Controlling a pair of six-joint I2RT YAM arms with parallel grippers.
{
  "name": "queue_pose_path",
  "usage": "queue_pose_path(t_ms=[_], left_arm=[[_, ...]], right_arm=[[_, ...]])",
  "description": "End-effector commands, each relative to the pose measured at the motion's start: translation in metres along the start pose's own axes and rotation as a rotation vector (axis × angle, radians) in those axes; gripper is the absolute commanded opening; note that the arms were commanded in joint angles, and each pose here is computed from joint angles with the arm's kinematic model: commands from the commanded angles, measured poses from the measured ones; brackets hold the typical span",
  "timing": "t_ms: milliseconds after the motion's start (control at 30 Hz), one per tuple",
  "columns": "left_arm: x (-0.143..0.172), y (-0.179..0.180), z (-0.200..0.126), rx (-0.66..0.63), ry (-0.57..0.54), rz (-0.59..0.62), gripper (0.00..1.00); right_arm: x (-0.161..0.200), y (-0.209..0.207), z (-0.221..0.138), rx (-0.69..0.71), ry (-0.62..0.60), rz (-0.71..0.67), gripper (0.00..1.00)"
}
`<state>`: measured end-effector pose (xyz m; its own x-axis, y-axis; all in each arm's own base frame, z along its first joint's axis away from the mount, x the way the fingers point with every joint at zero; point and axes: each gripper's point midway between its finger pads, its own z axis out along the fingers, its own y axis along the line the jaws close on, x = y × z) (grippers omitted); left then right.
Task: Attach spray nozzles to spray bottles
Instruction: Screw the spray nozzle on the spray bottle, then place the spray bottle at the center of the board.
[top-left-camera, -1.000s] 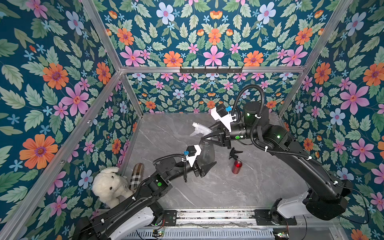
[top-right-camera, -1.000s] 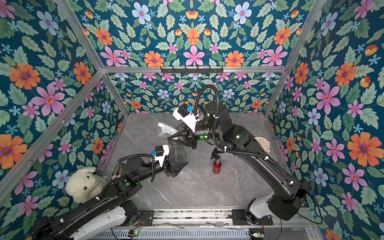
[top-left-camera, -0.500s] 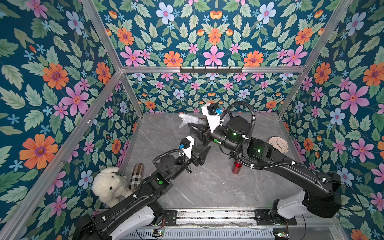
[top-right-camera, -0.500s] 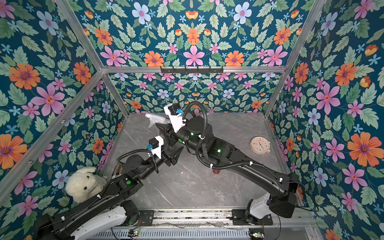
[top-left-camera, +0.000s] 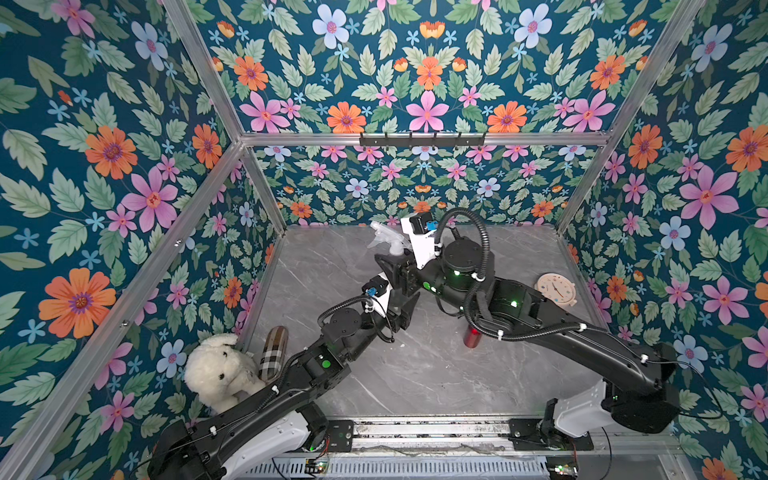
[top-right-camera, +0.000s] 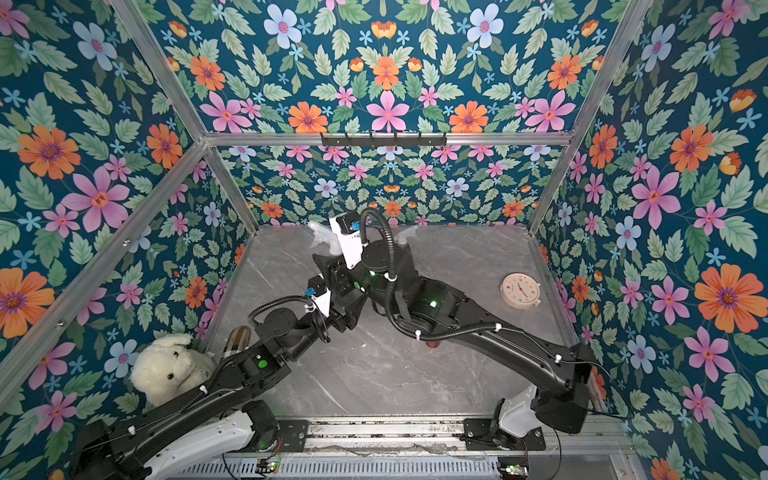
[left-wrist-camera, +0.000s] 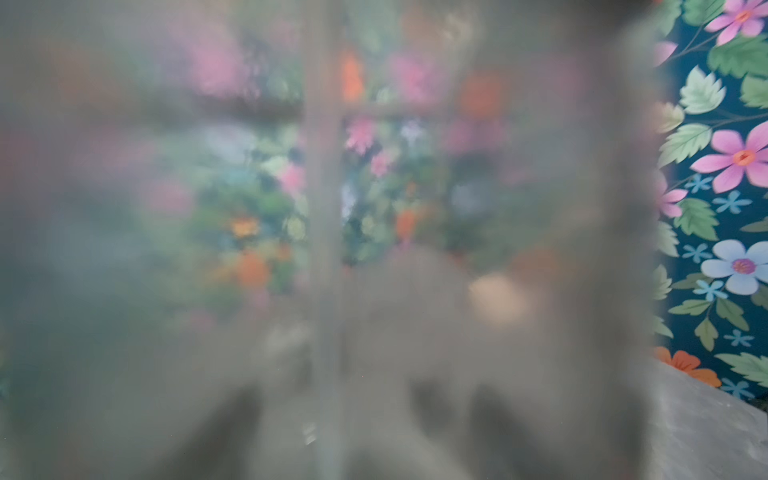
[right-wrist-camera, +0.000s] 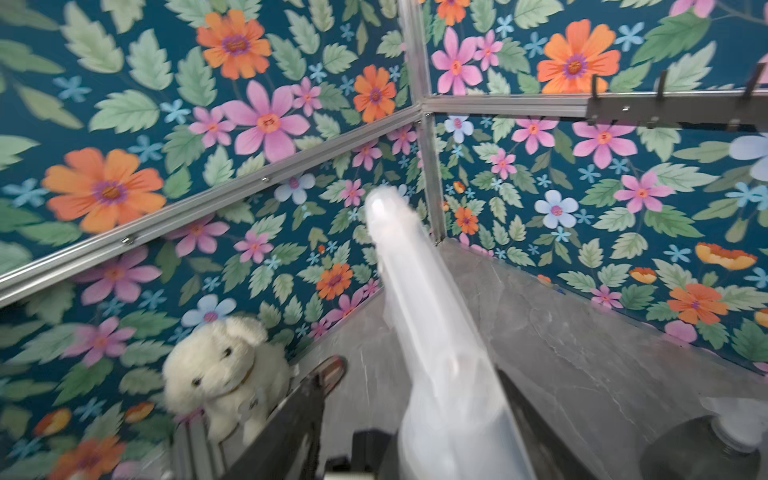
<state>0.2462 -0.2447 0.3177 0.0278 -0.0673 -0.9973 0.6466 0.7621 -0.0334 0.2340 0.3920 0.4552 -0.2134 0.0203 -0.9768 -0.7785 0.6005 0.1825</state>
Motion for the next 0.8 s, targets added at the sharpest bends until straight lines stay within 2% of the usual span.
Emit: queue_pose_path(t_ms=[0, 67, 200, 300, 400, 533, 767], left_arm=[[-0.016, 0.0, -0.002, 0.005, -0.065, -0.022, 0.0], [-0.018, -0.006, -0.006, 0.043, -0.075, -0.022, 0.0], [-0.023, -0.034, -0.021, 0.229, -0.117, -0.01, 0.0], [-0.027, -0.06, -0.033, 0.398, -0.134, -0.014, 0.0], [-0.028, -0.074, -0.037, 0.499, -0.123, -0.033, 0.0], [-0.026, -0.076, -0.035, 0.532, -0.095, -0.047, 0.0], [-0.02, -0.067, -0.027, 0.473, -0.069, -0.041, 0.0]], right_arm=[[0.01, 0.038, -0.039, -0.298, 0.105, -0.041, 0.69], [0.0, 0.028, -0.061, -0.354, 0.108, -0.001, 0.71], [-0.01, 0.007, -0.084, -0.509, 0.118, 0.078, 0.67], [-0.007, 0.016, -0.09, -0.627, 0.141, 0.025, 0.62], [-0.003, 0.022, -0.088, -0.689, 0.175, -0.013, 0.62], [-0.009, 0.019, -0.078, -0.67, 0.165, -0.018, 0.62], [-0.015, 0.008, -0.06, -0.551, 0.145, 0.004, 0.64]])
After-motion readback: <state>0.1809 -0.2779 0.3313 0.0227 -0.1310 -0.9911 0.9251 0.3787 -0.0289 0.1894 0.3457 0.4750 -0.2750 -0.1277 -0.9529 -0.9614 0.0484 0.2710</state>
